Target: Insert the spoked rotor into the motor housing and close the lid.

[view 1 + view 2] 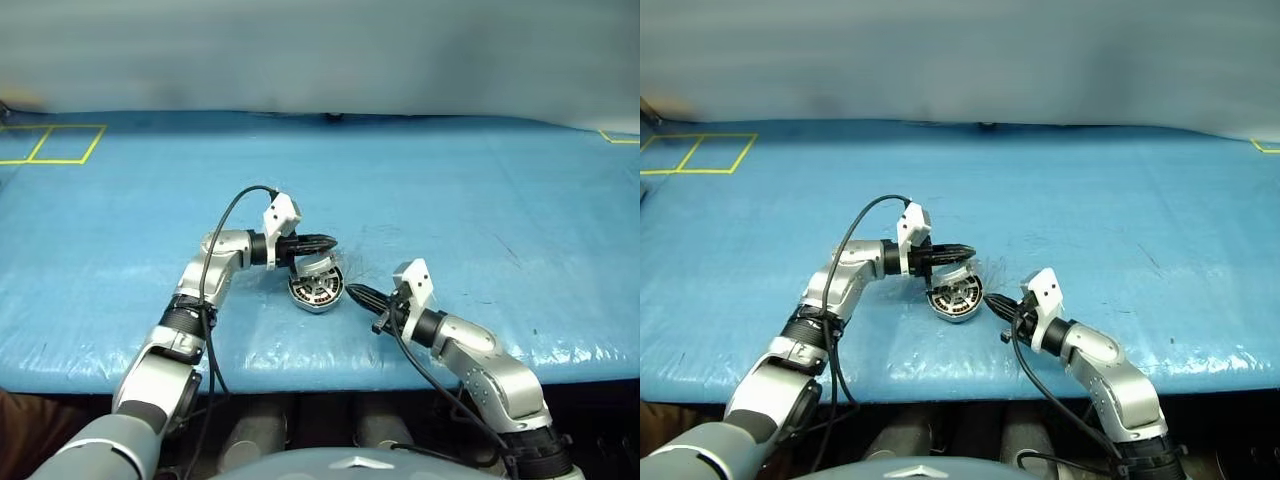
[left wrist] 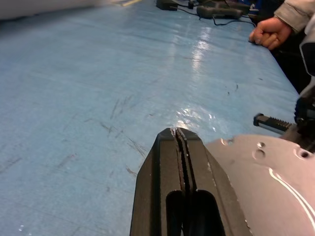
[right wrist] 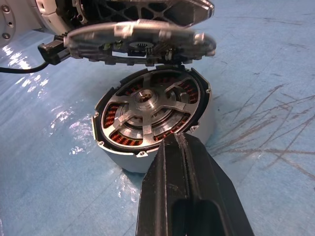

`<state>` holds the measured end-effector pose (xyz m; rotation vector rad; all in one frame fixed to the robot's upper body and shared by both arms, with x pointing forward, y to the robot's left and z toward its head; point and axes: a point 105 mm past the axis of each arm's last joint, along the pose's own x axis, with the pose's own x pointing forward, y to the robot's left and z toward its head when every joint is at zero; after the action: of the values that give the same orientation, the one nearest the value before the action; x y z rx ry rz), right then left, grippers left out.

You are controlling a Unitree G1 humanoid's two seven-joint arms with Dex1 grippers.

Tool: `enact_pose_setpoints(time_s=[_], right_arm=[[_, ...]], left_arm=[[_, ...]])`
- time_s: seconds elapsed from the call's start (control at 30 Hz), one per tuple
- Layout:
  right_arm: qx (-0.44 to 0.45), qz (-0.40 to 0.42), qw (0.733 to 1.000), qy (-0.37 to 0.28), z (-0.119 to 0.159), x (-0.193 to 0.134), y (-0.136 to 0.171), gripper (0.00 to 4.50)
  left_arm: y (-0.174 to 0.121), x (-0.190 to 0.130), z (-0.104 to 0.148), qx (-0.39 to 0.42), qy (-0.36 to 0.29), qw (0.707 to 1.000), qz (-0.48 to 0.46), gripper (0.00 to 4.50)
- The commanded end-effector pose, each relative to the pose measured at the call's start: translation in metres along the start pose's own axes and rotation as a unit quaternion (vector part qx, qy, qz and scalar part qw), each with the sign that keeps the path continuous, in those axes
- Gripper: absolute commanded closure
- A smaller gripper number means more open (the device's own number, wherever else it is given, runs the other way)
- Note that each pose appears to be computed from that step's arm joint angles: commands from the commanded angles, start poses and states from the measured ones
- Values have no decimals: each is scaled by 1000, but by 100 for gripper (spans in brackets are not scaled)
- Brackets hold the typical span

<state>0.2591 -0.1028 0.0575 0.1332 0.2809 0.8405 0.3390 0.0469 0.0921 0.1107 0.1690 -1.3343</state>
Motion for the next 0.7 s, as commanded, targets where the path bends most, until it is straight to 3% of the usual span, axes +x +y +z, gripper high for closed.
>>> enact_pose_setpoints(time_s=[0.03, 0.43, 0.57, 0.7], right_arm=[[-25, -2, 999, -31, 18, -2, 2, 450], [-27, -16, 999, -42, 21, -2, 0, 450], [-33, -12, 998, -55, 26, 1, 3, 450], [-45, -8, 996, -72, 34, 4, 5, 450]], left_arm=[[-11, -1, -3, 11, 26, 999, -33, 445], [-22, -14, -43, 2, 107, 994, -27, 445], [-18, -16, -39, 14, 72, 997, 8, 445], [-7, -25, -13, 42, -18, 997, 65, 445]])
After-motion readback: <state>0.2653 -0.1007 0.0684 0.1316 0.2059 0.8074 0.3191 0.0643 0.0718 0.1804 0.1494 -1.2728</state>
